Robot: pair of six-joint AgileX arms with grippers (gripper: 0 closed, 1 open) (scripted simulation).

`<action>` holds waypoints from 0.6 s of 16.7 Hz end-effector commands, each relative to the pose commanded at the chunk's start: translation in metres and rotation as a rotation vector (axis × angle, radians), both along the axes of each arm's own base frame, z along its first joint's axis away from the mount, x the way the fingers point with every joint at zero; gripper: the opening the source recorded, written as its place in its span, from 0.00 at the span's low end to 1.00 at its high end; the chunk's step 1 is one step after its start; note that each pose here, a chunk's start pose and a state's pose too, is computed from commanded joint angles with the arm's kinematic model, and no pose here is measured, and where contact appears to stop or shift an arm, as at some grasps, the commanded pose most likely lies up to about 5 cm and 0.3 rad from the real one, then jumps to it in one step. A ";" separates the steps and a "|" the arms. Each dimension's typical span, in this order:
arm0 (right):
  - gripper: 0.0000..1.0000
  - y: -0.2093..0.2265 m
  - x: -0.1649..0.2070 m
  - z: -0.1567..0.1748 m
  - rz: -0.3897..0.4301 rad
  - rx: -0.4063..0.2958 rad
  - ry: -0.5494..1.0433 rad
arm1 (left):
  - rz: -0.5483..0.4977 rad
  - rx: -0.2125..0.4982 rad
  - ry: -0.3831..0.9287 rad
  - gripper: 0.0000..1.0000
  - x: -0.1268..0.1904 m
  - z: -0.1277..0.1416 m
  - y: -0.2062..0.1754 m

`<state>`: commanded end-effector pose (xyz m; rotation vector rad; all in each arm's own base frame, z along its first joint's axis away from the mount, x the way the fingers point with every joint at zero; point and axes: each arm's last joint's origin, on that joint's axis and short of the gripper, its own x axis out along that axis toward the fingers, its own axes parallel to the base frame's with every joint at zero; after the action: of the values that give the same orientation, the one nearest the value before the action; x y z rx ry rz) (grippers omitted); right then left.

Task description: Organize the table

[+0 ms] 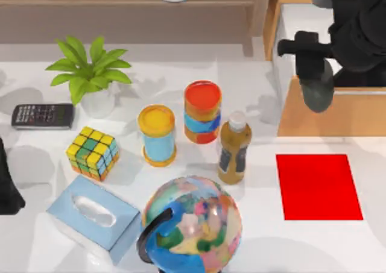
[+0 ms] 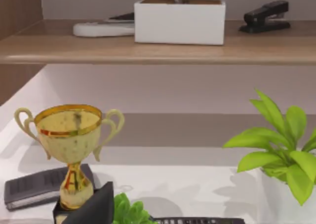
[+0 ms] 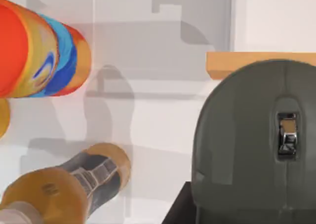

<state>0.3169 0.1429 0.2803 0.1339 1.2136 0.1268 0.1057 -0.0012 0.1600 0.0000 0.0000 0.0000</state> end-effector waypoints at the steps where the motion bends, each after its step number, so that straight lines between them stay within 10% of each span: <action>1: 0.00 0.002 -0.006 -0.010 0.010 -0.011 0.026 | 0.000 0.000 0.000 1.00 0.000 0.000 0.000; 10: 0.00 -0.006 -0.024 -0.118 -0.004 -0.145 0.236 | 0.000 0.000 0.000 1.00 0.000 0.000 0.000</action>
<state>0.2928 0.1367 0.1621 0.0245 1.4528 0.0189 0.1057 -0.0012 0.1600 0.0000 0.0000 0.0000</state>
